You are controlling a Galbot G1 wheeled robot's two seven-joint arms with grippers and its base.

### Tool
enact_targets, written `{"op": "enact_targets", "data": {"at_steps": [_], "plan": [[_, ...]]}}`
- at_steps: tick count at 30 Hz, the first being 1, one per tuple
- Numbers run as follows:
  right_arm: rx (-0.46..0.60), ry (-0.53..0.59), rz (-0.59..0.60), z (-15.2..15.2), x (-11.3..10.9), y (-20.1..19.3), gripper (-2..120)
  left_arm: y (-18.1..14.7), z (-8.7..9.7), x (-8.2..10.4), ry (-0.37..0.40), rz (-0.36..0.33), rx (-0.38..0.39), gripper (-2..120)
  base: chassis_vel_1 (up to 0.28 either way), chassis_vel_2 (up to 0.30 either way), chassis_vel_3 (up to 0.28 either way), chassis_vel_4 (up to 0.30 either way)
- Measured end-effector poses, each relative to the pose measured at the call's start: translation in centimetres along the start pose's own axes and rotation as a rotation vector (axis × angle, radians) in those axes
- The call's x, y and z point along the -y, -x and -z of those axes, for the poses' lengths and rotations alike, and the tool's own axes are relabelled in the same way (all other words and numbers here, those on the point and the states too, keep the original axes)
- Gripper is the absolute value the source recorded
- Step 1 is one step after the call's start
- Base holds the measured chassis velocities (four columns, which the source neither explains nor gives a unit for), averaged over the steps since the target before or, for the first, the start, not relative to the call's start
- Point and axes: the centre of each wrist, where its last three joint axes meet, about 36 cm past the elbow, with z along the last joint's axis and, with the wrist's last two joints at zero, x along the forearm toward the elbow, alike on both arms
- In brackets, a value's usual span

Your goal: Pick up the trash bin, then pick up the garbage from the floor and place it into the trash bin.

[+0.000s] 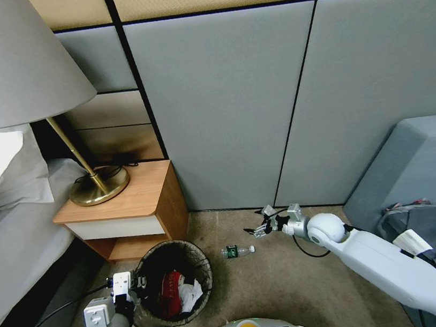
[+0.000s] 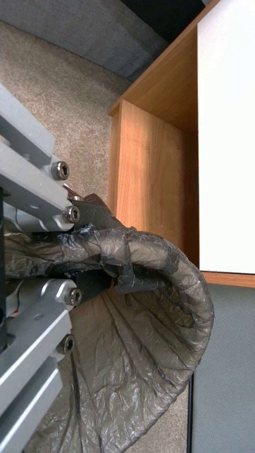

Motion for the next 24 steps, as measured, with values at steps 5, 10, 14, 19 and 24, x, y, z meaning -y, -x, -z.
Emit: {"op": "enact_targets", "data": {"at_steps": [5, 10, 14, 19, 24], "plan": [[-0.042, -0.048, 0.075, -0.4, 1.4, 2.9, 100, 0.0, 0.0, 0.0, -0.002, 0.001, 0.001, 6, 0.000, 0.000, 0.000, 0.000], [-0.073, -0.072, 0.147, -0.3, 1.8, 4.7, 100, 0.0, 0.0, 0.0, -0.003, 0.003, 0.001, 6, 0.000, 0.000, 0.000, 0.000], [-0.097, -0.087, 0.184, -0.3, 2.1, 5.7, 100, 0.0, 0.1, 0.0, -0.005, 0.001, 0.003, 6, 0.000, 0.000, 0.000, 0.000], [-0.120, -0.096, 0.206, -0.8, 2.4, 6.5, 100, 0.1, 0.1, 0.0, -0.007, 0.000, 0.005, 6, 0.000, 0.000, 0.000, 0.000], [-0.184, -0.139, 0.255, -2.6, 3.5, 7.9, 100, 0.1, 0.1, 0.0, -0.009, 0.000, 0.006, 6, 0.000, 0.000, 0.000, 0.000]]}}
